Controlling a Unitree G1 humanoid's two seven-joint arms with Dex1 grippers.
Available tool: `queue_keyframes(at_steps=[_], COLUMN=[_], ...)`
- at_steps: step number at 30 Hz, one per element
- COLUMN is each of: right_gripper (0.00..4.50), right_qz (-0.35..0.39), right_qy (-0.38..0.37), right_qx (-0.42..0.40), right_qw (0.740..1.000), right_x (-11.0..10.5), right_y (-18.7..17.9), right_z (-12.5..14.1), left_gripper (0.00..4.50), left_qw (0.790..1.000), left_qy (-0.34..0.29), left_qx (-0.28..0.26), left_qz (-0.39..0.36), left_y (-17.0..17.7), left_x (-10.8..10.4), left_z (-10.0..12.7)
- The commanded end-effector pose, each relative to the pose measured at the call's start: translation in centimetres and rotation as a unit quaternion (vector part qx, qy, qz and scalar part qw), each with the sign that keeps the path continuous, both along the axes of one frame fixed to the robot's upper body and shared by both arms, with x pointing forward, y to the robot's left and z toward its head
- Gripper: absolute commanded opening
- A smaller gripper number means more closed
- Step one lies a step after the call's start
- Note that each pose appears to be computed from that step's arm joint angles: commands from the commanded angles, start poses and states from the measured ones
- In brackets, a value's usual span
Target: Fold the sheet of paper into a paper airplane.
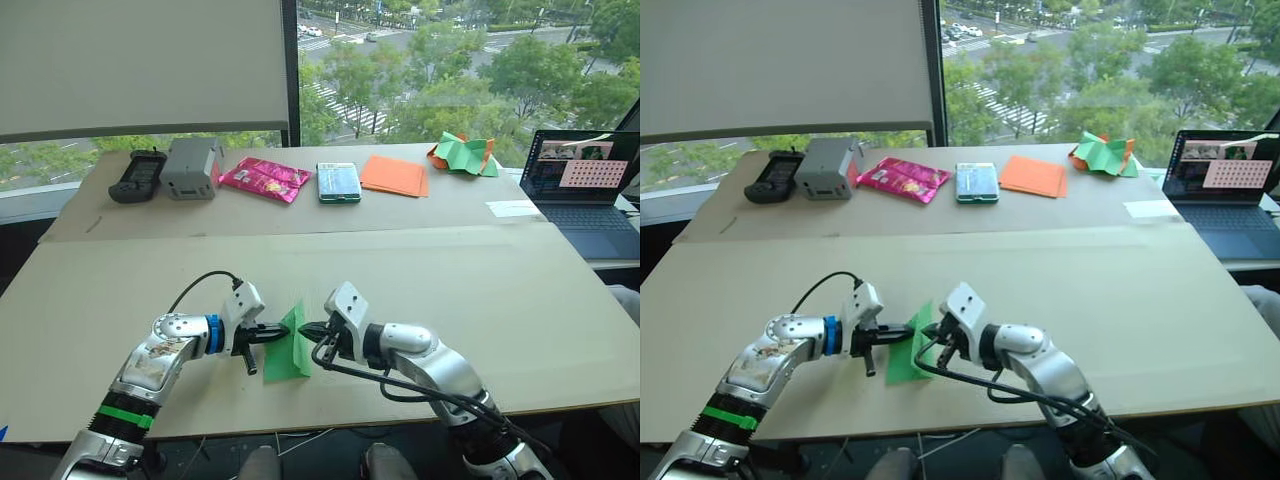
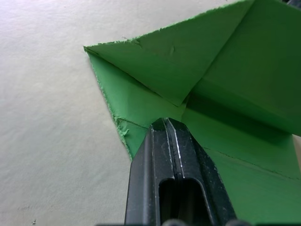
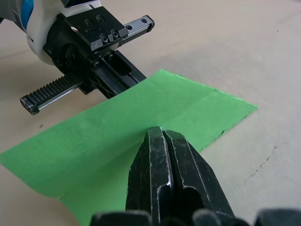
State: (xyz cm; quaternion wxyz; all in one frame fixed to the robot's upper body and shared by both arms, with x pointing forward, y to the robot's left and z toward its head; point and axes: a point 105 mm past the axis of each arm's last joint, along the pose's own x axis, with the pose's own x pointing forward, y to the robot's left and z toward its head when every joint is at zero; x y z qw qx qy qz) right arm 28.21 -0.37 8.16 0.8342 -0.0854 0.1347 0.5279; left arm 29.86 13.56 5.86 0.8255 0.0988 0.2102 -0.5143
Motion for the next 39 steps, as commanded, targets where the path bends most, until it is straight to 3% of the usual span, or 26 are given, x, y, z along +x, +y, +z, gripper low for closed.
queue_keyframes(at_steps=[1, 9, 17, 23, 29, 34, 39], right_gripper=[0.00, 0.00, 0.00, 0.00, 0.00, 0.00, 0.00], right_qz=[0.009, 0.015, 0.019, 0.017, 0.015, 0.001, 0.006], right_qy=[-0.029, -0.034, -0.029, -0.026, -0.027, -0.040, -0.043], right_qx=[0.009, 0.005, -0.024, -0.030, -0.032, -0.016, -0.030], right_qw=[1.000, 0.999, 0.999, 0.999, 0.999, 0.999, 0.999], right_x=[0.5, 1.5, 1.7, 1.9, 2.2, 2.8, 2.8], right_y=[0.8, 2.5, 2.6, 2.3, 2.2, 1.6, 1.3], right_z=[1.0, 0.6, -0.7, -1.1, -0.9, 0.4, 0.1], left_gripper=[0.01, 0.01, 0.01, 0.01, 0.01, 0.01, 0.01], left_qw=[1.000, 0.999, 0.996, 0.996, 0.998, 0.999, 0.999], left_qy=[0.018, 0.015, -0.031, -0.040, -0.004, 0.016, 0.009], left_qx=[0.020, 0.021, 0.024, -0.051, -0.039, 0.010, 0.032], left_qz=[0.010, 0.039, 0.086, 0.057, 0.041, 0.036, 0.023], left_y=[0.3, 1.6, 4.9, 2.7, 1.6, 2.1, 1.8], left_x=[-0.2, -0.1, 0.4, -0.1, -1.0, -1.3, -1.3], left_z=[-1.2, -0.7, 3.0, 5.4, 2.5, -0.5, -1.3])
